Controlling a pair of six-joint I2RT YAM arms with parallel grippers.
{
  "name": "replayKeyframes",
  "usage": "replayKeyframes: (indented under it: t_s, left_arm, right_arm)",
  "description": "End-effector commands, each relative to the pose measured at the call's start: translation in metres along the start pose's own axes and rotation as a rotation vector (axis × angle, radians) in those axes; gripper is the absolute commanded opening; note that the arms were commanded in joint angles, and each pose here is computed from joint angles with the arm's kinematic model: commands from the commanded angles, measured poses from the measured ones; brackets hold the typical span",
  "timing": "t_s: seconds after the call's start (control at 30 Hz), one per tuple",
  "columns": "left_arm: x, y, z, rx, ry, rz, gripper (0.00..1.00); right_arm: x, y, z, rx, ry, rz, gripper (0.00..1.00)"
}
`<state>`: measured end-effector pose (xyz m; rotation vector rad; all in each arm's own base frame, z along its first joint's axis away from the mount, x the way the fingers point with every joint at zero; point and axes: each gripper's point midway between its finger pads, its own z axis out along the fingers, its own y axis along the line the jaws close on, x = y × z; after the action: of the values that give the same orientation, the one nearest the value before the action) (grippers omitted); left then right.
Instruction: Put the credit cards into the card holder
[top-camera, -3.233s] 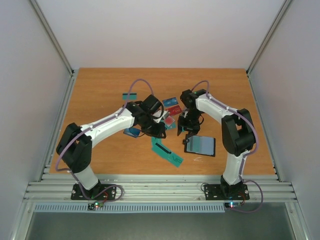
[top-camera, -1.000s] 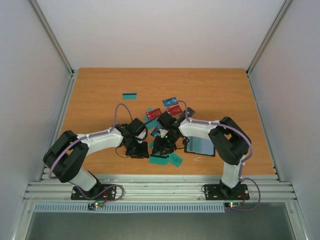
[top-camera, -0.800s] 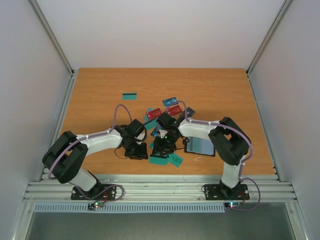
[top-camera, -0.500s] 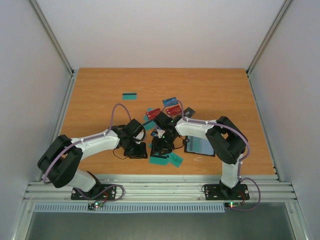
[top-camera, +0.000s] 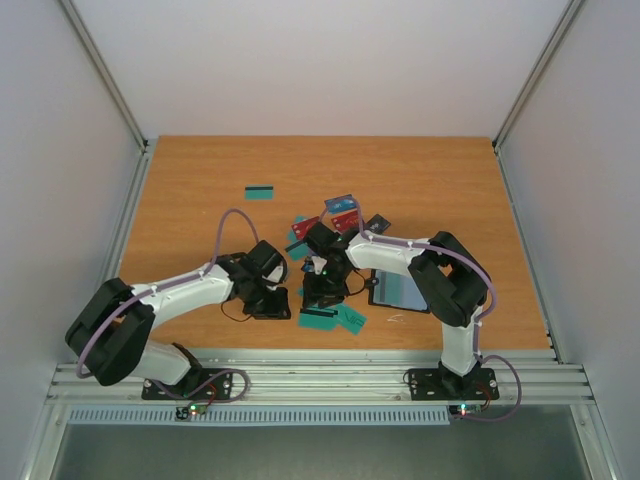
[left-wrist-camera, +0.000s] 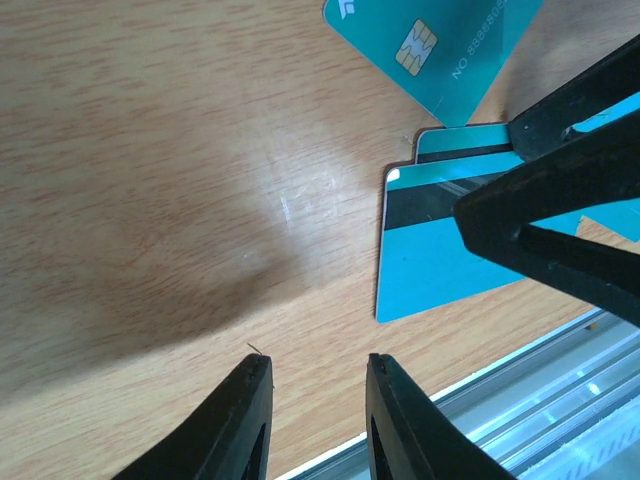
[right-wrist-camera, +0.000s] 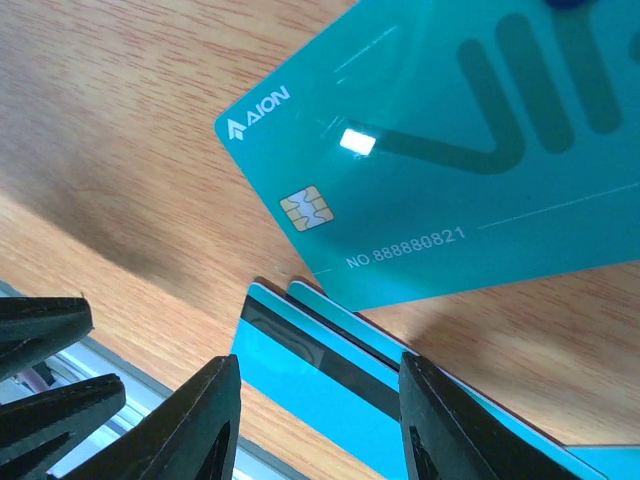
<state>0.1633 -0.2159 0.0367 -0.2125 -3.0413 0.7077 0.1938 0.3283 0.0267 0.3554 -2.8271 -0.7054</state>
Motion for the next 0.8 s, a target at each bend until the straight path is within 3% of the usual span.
replayKeyframes:
  t_s: [0.0,0.77]
  left_arm:
    - [0.003,0.004,-0.003,-0.007,-0.009,0.016,0.28]
    - [0.004,0.001,-0.003,0.014,-0.010,0.015,0.28]
  right_arm:
    - [0.001,-0.007,0.004,0.050,0.012,-0.012,0.46]
    - [0.051,-0.026,0.024,0.087,0.077,0.021,0.45]
